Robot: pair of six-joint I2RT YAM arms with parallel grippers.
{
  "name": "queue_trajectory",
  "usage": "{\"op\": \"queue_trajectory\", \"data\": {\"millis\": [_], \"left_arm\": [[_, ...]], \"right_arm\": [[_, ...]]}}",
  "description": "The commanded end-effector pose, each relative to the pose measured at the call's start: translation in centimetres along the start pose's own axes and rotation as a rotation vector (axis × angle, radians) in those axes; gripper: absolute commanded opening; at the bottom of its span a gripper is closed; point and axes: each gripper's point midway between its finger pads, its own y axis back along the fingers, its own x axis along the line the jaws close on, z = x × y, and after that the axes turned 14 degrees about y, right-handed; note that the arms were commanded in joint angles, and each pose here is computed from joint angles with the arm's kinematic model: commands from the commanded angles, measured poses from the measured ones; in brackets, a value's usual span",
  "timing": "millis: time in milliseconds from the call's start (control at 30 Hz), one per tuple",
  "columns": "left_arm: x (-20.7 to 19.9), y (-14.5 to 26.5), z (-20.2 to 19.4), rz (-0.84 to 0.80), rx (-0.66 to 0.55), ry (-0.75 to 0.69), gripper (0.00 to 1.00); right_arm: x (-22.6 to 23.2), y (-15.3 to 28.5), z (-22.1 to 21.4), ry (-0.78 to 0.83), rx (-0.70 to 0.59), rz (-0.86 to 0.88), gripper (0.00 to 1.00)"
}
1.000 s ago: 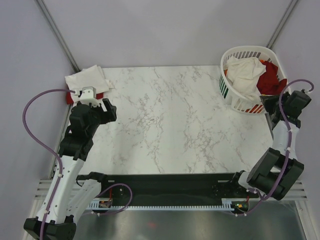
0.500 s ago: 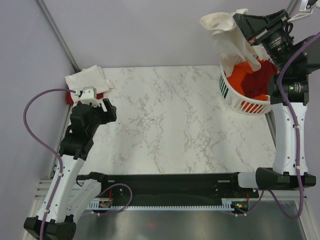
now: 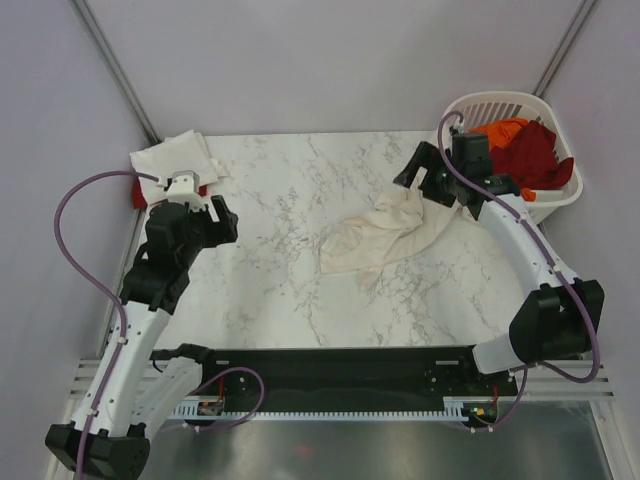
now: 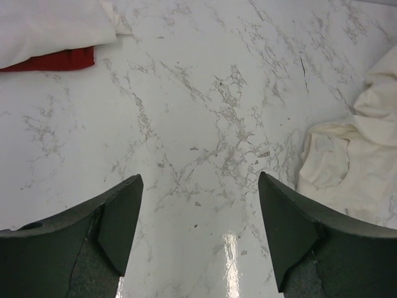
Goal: Fold and stack the t-shirts
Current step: Move the tshirt to the center of the board
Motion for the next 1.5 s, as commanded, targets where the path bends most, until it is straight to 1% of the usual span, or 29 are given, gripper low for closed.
{"op": "queue_trajectory", "data": {"millis": [0,33,67,133,167,200,233,300,333,367,400,433,467,567,600,667,733,767,833,867,1033,1133,1200,1233,1333,1367,1400,1433,1467], "left_arm": [[-3.6,0.5,0.2,-0.103,0.055,0.054,0.84],[-4.2,0.0,-1.2,-0.112,0.116,0.066,0.84],[-5.9,0.0,-3.0,-0.154,0.185,0.082,0.88],[-7.9,-0.2,-5.6,-0.178,0.267,0.081,0.89],[-10.7,-0.1,-9.0,-0.216,0.364,0.053,0.89],[-12.0,0.1,-10.6,-0.227,0.395,0.028,0.90],[-14.0,0.7,-13.0,-0.248,0.443,-0.020,0.91],[-15.6,-0.3,-16.6,-0.207,0.543,0.001,0.91],[-16.7,0.0,-18.2,-0.227,0.591,0.008,0.91],[-16.8,-0.6,-20.3,-0.200,0.642,0.023,0.91],[-18.1,-0.9,-20.7,-0.241,0.637,0.047,0.91],[-19.0,-0.5,-21.8,-0.276,0.671,0.063,0.91],[-18.7,-0.8,-23.3,-0.271,0.697,0.064,0.92],[-20.0,-1.6,-24.5,-0.300,0.701,0.078,0.94],[-19.8,-2.1,-25.7,-0.284,0.721,0.070,0.94],[-21.9,-1.9,-26.4,-0.359,0.754,0.094,0.94],[-22.6,-1.9,-28.2,-0.364,0.795,0.091,0.94],[-23.3,-2.1,-28.3,-0.366,0.787,0.086,0.92],[-23.2,-2.7,-30.1,-0.329,0.800,0.069,0.86],[-23.5,-3.0,-30.3,-0.322,0.800,0.073,0.84],[-23.4,-4.1,-32.4,-0.282,0.825,0.058,0.80],[-24.0,-4.5,-32.7,-0.287,0.820,0.049,0.74],[-24.1,-4.7,-32.9,-0.281,0.814,0.041,0.65],[-24.2,-4.9,-32.9,-0.284,0.814,0.040,0.57],[-24.8,-5.8,-32.2,-0.283,0.766,0.025,0.41],[-25.1,-5.9,-32.0,-0.290,0.759,0.021,0.22],[-25.3,-6.0,-31.6,-0.297,0.751,0.016,0.05],[-25.8,-5.9,-31.0,-0.313,0.739,0.014,0.02],[-26.0,-5.9,-30.4,-0.321,0.726,0.012,0.02]], "right_arm": [[-2.8,3.0,-1.2,0.087,-0.010,-0.161,0.98],[-2.5,3.1,-1.0,0.095,-0.025,-0.152,0.98],[-2.7,3.3,-1.0,0.097,-0.031,-0.160,0.98],[-3.0,3.7,-0.8,0.110,-0.048,-0.182,0.98],[-3.3,3.7,-1.0,0.114,-0.045,-0.194,0.98],[-3.6,3.7,-1.1,0.113,-0.044,-0.204,0.98],[-4.2,3.7,-1.1,0.117,-0.050,-0.237,0.98],[-4.8,3.5,-1.9,0.123,-0.033,-0.256,0.98],[-5.1,3.5,-2.1,0.126,-0.028,-0.270,0.98],[-5.2,3.6,-2.2,0.129,-0.029,-0.273,0.98],[-5.0,3.9,-2.1,0.131,-0.038,-0.268,0.98],[-5.0,4.0,-2.2,0.129,-0.037,-0.264,0.98],[-4.4,4.6,-2.1,0.123,-0.050,-0.241,0.98],[-3.8,5.0,-2.5,0.109,-0.059,-0.206,0.98],[-3.8,5.3,-2.4,0.107,-0.072,-0.203,0.98],[-3.9,5.4,-2.9,0.108,-0.064,-0.206,0.98],[-3.6,5.3,-3.3,0.114,-0.052,-0.183,0.98],[-3.6,5.4,-3.3,0.112,-0.053,-0.181,0.98],[-3.5,5.5,-3.4,0.113,-0.054,-0.174,0.98],[-3.4,5.6,-3.4,0.113,-0.055,-0.172,0.98],[-3.1,5.7,-3.6,0.116,-0.049,-0.150,0.98],[-3.2,5.6,-4.0,0.115,-0.042,-0.152,0.98],[-3.3,5.5,-4.0,0.116,-0.044,-0.153,0.98],[-3.4,5.4,-4.1,0.114,-0.040,-0.156,0.98],[-3.3,5.3,-4.2,0.115,-0.037,-0.153,0.98],[-3.4,5.3,-4.3,0.114,-0.035,-0.156,0.98],[-3.5,5.2,-4.3,0.114,-0.034,-0.158,0.98],[-3.5,5.2,-4.4,0.113,-0.033,-0.159,0.98],[-3.5,5.2,-4.4,0.114,-0.031,-0.159,0.98]]}}
